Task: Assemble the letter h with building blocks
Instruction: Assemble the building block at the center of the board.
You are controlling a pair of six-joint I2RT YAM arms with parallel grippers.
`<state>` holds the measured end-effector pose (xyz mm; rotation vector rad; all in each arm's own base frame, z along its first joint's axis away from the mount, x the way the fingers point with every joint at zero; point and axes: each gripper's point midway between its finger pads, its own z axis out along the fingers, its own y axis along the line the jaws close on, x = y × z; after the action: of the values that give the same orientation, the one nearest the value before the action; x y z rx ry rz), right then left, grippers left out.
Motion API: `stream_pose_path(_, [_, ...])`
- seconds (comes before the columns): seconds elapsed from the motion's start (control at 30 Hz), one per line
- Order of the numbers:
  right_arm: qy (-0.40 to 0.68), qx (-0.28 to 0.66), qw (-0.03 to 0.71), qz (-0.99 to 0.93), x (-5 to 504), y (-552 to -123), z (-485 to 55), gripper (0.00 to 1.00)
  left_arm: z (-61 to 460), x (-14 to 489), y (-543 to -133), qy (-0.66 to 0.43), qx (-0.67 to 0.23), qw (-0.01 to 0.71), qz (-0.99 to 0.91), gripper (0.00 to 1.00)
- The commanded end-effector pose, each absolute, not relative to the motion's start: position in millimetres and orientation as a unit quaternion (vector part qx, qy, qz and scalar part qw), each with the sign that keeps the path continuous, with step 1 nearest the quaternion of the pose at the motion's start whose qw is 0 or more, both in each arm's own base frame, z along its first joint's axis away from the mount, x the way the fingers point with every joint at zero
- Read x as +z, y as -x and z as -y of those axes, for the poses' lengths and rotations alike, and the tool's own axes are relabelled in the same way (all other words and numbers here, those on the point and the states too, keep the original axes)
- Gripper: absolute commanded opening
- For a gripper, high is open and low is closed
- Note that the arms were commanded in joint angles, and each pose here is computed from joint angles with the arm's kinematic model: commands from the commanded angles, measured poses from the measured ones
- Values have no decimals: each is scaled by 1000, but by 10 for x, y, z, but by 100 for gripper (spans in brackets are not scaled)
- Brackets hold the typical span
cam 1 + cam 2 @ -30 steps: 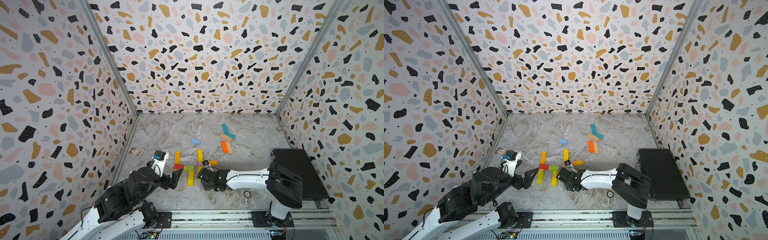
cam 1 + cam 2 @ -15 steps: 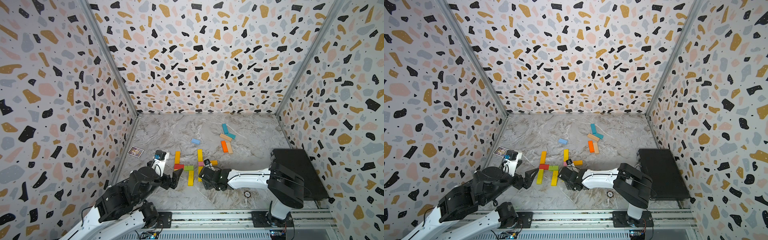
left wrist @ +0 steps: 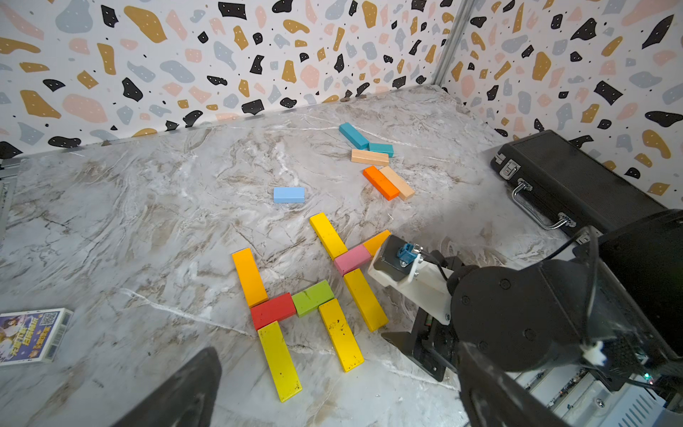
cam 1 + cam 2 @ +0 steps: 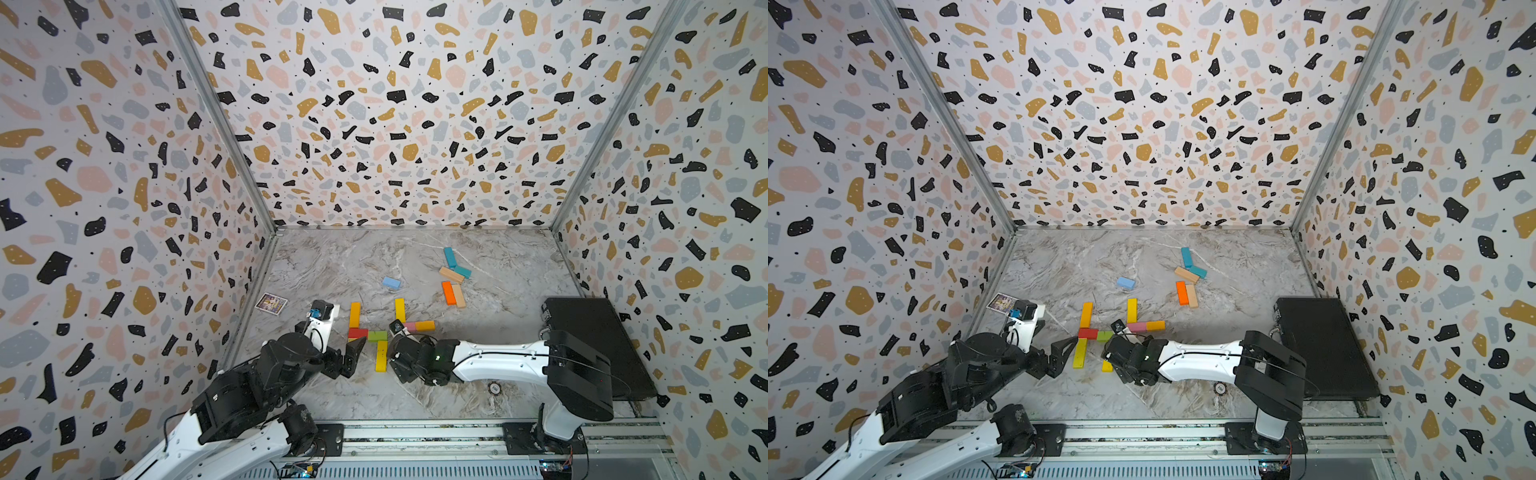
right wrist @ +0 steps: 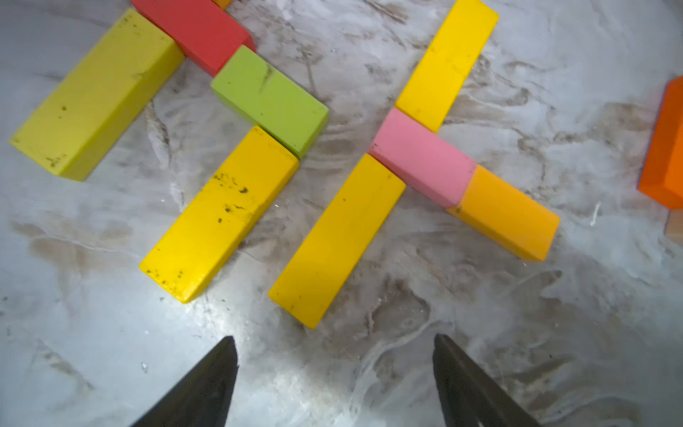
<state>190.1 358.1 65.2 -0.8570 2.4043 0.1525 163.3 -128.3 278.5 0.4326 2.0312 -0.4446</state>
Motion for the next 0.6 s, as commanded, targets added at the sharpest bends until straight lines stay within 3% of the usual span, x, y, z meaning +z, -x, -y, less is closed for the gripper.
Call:
stream_pose_path(0.0, [347,31,283,-894,639,-1925,-3596,85,1296,2780,-1652,-184,-179,490,-833,99])
stream_pose_path(0.57, [362,0,276,-890,508,-2027,-3742,85,1294,2788,-1652,-185,-178,492,-832,99])
